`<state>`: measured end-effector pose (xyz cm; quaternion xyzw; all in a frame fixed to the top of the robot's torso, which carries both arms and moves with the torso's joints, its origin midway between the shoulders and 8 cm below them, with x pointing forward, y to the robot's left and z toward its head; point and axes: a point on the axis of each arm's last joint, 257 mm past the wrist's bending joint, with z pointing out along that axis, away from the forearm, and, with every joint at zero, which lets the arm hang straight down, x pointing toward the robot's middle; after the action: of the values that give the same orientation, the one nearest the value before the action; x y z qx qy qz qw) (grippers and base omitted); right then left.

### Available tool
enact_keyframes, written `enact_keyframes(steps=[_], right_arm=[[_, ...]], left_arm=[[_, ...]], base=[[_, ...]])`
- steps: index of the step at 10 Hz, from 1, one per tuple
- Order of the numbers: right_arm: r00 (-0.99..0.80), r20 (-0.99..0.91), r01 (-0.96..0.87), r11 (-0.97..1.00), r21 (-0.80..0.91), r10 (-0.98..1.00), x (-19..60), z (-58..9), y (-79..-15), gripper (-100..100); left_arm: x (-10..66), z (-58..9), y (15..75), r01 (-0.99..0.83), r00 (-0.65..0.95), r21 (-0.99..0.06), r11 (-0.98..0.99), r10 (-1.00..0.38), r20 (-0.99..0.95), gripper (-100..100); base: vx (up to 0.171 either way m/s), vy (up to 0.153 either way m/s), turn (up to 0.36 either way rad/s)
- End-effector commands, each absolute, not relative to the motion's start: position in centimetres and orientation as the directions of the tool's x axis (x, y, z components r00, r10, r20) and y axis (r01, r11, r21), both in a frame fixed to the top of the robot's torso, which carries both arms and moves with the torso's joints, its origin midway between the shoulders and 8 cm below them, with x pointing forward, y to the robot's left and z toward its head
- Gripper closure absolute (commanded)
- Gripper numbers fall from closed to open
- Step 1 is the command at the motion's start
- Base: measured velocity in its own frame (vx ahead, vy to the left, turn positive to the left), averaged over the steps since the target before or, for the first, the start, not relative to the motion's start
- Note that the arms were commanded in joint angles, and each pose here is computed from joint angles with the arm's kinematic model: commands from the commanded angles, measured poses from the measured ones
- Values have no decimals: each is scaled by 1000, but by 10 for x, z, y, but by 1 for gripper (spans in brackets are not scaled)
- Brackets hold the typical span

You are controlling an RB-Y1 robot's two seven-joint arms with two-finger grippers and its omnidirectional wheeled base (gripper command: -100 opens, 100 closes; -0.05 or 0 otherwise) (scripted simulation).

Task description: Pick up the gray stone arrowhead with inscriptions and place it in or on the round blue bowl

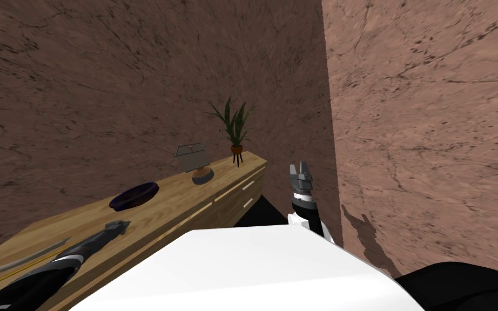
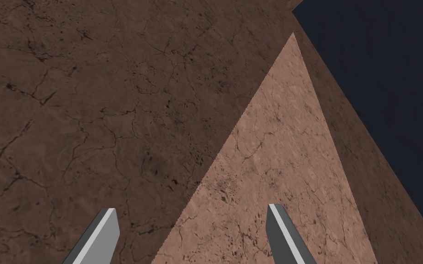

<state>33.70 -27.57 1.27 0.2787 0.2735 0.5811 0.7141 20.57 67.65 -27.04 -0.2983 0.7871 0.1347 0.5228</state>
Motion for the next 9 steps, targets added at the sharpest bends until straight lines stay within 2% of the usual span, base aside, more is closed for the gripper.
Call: enact_keyframes(steps=[1,2,3,4,5,6,9], right_arm=[[175,-67,-677,169,716,982,337,13,-276,0],[175,-67,-677,169,716,982,337,13,-276,0],[175,-67,-677,169,716,982,337,13,-276,0],[175,-67,-677,169,716,982,337,13,-276,0],[175,-67,-677,169,716,982,337,13,-276,0],[175,-67,-677,169,716,982,337,13,-276,0],[175,-66,-678,169,716,982,337,13,-276,0]], left_arm=[[206,-270,676,-610,-275,-100,786,-329,-903,100],[206,-270,676,-610,-276,-100,786,-329,-903,100],[206,-270,677,-610,-276,-100,786,-329,-903,0],[206,-270,676,-610,-276,-100,786,-329,-903,100],[206,-270,676,-610,-276,-99,786,-329,-903,0],[207,-260,679,-612,-267,-108,784,-333,-904,100],[212,-240,684,-614,-252,-126,779,-345,-904,100]], base=[[0,0,0],[0,0,0],[0,0,0],[0,0,0],[0,0,0],[-121,-39,-150],[-196,-36,-157]])
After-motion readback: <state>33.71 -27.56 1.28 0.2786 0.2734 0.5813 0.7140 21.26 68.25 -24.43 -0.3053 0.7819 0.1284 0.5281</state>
